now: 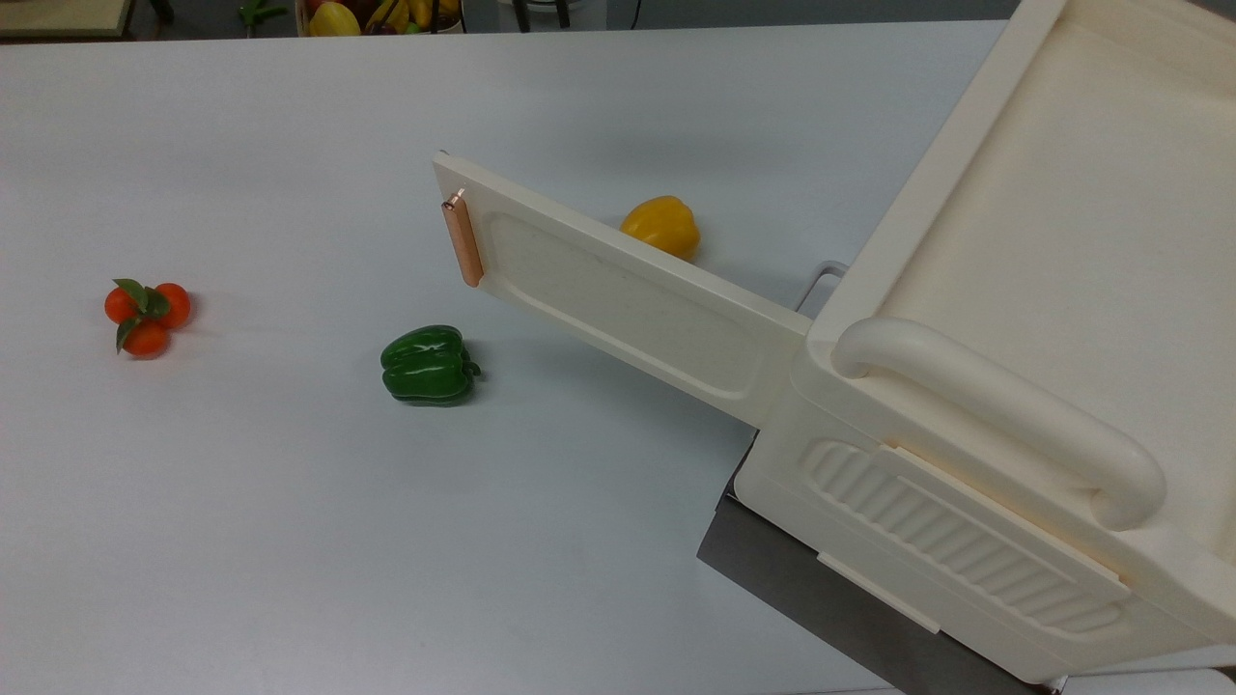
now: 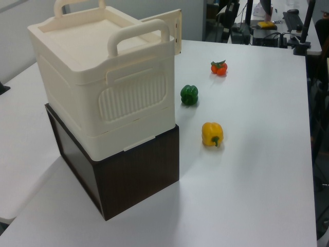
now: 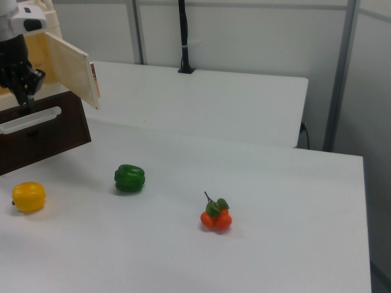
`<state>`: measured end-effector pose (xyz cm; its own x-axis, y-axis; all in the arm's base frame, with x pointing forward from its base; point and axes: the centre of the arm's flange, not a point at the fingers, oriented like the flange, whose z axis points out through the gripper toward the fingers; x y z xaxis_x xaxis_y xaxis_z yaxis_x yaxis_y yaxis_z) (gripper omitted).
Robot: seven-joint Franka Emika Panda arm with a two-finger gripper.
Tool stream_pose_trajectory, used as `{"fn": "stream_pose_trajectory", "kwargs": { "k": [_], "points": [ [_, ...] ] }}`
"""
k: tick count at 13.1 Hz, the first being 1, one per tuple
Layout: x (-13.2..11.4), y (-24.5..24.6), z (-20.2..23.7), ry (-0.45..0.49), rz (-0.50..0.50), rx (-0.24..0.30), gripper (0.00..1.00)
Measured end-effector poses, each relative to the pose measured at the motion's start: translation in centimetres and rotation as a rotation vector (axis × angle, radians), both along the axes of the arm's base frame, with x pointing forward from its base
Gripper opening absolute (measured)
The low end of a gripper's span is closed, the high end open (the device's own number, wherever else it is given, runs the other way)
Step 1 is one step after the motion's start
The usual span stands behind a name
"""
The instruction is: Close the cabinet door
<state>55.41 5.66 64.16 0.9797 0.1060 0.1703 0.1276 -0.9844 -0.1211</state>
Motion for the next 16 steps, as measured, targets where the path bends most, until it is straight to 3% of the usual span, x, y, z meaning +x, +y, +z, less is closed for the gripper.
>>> {"fn": "stream_pose_trajectory", "kwargs": {
  "k": [2,3,7,13,16],
  "points": [
    [0.4,-0.2,0.4,-0.037,-0.013,0.025,0.03],
    [0.6,-0.5,0.7,-0.059,-0.025,0.049,0.01],
    [2.1,-4.2,2.6,-0.21,-0.141,0.197,0.01],
    [5.1,-9.1,3.8,-0.477,-0.296,0.25,0.01],
    [7.1,-11.0,2.7,-0.587,-0.366,0.251,0.01]
  ]
}}
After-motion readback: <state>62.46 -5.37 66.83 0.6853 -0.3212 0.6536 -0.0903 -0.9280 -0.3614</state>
